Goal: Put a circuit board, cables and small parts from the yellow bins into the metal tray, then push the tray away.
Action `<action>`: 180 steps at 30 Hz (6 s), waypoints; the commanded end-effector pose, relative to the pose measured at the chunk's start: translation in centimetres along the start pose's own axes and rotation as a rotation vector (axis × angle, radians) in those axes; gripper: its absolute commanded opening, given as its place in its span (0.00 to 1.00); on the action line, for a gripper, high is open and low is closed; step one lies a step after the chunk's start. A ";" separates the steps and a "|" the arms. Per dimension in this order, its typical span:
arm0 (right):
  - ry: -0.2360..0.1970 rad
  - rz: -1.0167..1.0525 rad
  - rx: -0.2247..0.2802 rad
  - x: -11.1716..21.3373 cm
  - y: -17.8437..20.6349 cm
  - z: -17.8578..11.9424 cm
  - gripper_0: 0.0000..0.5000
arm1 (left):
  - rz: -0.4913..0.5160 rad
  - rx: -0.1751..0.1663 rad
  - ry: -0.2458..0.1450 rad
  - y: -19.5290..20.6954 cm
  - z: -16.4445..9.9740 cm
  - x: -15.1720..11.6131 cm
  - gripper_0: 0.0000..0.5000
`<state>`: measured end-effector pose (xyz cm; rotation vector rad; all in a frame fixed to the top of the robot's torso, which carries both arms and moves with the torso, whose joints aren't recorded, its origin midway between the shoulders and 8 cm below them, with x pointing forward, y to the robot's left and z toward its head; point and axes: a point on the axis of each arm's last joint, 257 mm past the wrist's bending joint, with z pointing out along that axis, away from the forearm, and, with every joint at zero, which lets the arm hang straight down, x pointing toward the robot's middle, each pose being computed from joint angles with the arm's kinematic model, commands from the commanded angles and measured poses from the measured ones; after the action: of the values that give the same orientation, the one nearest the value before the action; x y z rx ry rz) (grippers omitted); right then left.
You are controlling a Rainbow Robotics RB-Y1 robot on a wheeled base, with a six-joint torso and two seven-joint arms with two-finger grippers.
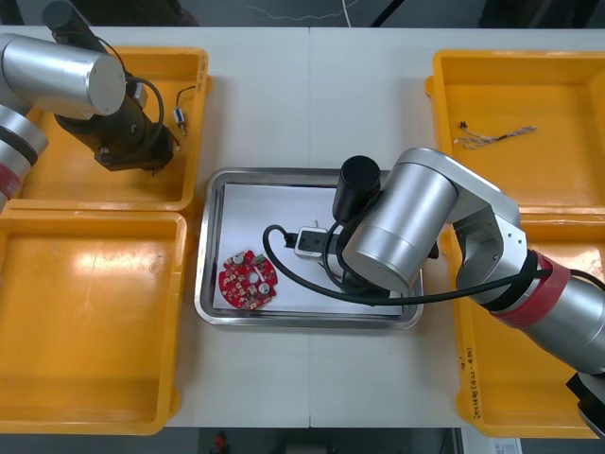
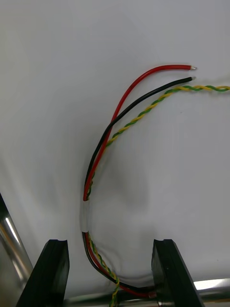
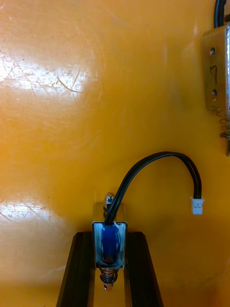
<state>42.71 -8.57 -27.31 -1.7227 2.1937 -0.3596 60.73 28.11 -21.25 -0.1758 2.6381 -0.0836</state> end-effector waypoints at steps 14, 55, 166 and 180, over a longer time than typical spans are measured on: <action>-0.042 0.000 0.063 -0.5 -1.8 -7.2 1.00 | -0.018 0.014 -0.038 -0.3 -3.2 -2.6 0.00; -0.192 0.528 0.211 13.0 -18.7 -19.1 1.00 | 0.353 0.096 0.011 -10.3 -13.0 3.7 0.00; -0.177 2.750 0.080 18.3 -30.0 0.6 1.00 | 0.070 0.261 -0.057 -12.0 -16.4 -1.4 1.00; -0.134 2.783 0.076 19.2 -27.5 3.6 1.00 | -0.011 0.214 -0.141 -5.2 -15.5 -6.2 1.00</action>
<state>64.73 -34.09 -20.09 1.7881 2.0109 0.4150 57.71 23.25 -7.66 -0.2287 2.5522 -0.3925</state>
